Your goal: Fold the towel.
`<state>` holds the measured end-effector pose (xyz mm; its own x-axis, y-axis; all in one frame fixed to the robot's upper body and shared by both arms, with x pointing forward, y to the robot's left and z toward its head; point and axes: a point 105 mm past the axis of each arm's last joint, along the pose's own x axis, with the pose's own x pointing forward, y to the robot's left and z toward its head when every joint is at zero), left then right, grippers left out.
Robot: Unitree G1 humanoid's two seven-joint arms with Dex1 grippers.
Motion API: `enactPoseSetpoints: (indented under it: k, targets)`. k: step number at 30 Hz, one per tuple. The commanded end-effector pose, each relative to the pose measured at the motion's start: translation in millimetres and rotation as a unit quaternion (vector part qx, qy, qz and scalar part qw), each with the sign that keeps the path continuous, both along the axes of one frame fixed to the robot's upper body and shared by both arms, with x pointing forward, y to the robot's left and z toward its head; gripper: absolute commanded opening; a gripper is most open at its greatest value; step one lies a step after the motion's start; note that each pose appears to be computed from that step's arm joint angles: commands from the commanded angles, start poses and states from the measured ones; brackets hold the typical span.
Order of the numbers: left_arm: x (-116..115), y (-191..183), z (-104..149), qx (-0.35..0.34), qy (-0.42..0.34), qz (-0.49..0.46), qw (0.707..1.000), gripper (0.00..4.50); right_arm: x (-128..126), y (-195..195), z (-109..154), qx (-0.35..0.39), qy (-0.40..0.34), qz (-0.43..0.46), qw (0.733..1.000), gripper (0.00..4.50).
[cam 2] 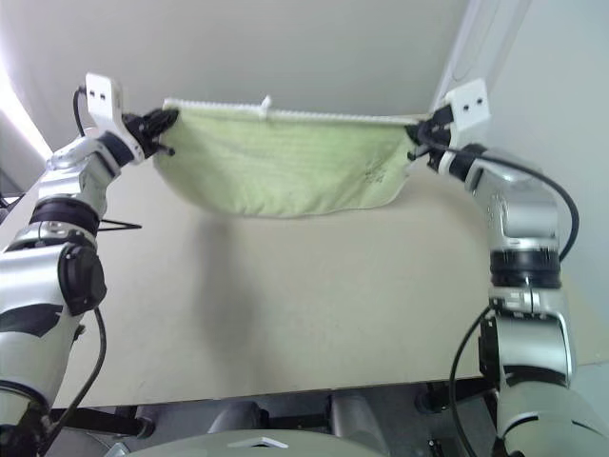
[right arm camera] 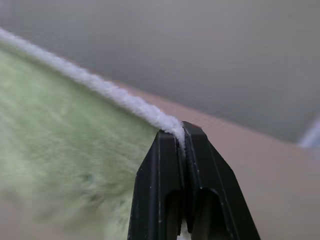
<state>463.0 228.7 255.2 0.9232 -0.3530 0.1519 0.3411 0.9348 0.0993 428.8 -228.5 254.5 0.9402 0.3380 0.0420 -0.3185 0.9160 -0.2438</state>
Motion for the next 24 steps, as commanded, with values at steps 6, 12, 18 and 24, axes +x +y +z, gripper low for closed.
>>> enactPoseSetpoints:
  k: [6,12,18,24]
  targets:
    - [-6.8,13.4,33.7,0.071,-0.043,0.008,0.997,0.13,-14.7,-9.0,40.3,-0.024,-0.051,0.041,0.998,0.03]
    - [-34.4,32.3,-22.9,0.118,0.036,-0.097,0.988,0.13,-69.0,7.3,-23.6,-0.073,0.042,0.143,0.986,0.03]
    - [-83.2,50.6,-91.1,0.099,0.144,-0.207,0.963,0.13,-111.2,9.8,-56.4,-0.08,0.102,0.163,0.978,0.03]
    - [-138.3,70.1,-127.0,0.102,0.23,-0.243,0.937,0.13,-146.0,14.0,-62.4,-0.073,0.146,0.2,0.966,0.03]
